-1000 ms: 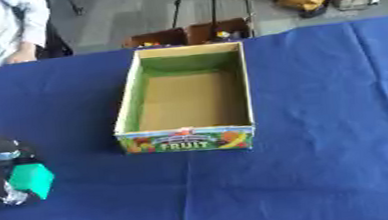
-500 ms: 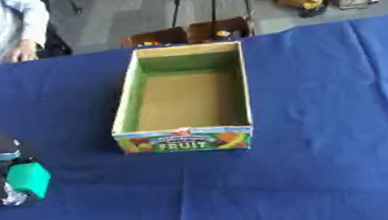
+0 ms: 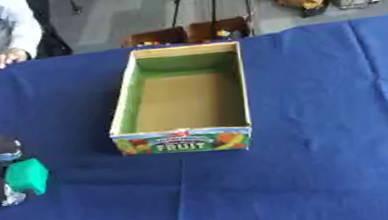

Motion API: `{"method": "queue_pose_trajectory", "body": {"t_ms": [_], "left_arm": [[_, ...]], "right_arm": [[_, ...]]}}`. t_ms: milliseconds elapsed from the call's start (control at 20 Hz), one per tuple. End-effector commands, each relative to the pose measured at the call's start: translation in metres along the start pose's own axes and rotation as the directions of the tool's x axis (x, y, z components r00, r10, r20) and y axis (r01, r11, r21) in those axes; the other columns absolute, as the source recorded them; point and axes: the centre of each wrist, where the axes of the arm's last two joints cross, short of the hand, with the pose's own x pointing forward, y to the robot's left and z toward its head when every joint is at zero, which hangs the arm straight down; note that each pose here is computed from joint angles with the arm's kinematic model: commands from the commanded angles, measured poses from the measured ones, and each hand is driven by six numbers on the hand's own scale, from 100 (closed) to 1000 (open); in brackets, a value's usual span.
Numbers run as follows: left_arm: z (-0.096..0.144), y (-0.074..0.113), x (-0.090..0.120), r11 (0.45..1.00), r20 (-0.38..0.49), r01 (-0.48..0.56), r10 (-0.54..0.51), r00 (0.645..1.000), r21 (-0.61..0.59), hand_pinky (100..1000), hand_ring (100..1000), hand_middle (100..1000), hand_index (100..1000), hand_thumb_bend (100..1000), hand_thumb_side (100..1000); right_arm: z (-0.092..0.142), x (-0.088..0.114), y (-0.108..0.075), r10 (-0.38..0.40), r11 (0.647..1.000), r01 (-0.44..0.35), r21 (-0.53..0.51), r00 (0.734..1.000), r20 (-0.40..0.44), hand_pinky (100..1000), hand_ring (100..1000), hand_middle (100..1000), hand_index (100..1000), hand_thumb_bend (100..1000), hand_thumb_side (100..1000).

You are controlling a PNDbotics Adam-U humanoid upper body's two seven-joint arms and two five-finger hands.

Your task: Pick up objects on the table and place them in the box.

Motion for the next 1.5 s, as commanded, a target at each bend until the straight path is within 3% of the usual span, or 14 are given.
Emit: {"method": "queue_pose_trajectory", "body": {"t_ms": [50,950,1500], "left_arm": [[0.012,0.013,-0.003,0.998,0.018,0.054,-0.054,0.998,-0.010,483,562,581,755,100,526],[0.055,0.065,0.005,0.967,-0.069,0.097,-0.083,0.994,0.236,440,532,551,706,100,493],[0.065,0.072,0.003,0.972,-0.098,0.085,-0.065,0.993,0.221,502,594,605,733,100,489]], "right_arm": [[-0.008,0.004,-0.002,-0.003,1.000,0.003,-0.010,1.000,0.030,656,664,500,682,100,827],[-0.005,0.003,-0.006,0.006,1.000,-0.006,0.003,1.000,0.018,658,665,499,683,100,813],[-0.004,0.003,-0.006,0.005,1.000,-0.005,0.010,1.000,0.017,660,666,498,684,100,809]]}}
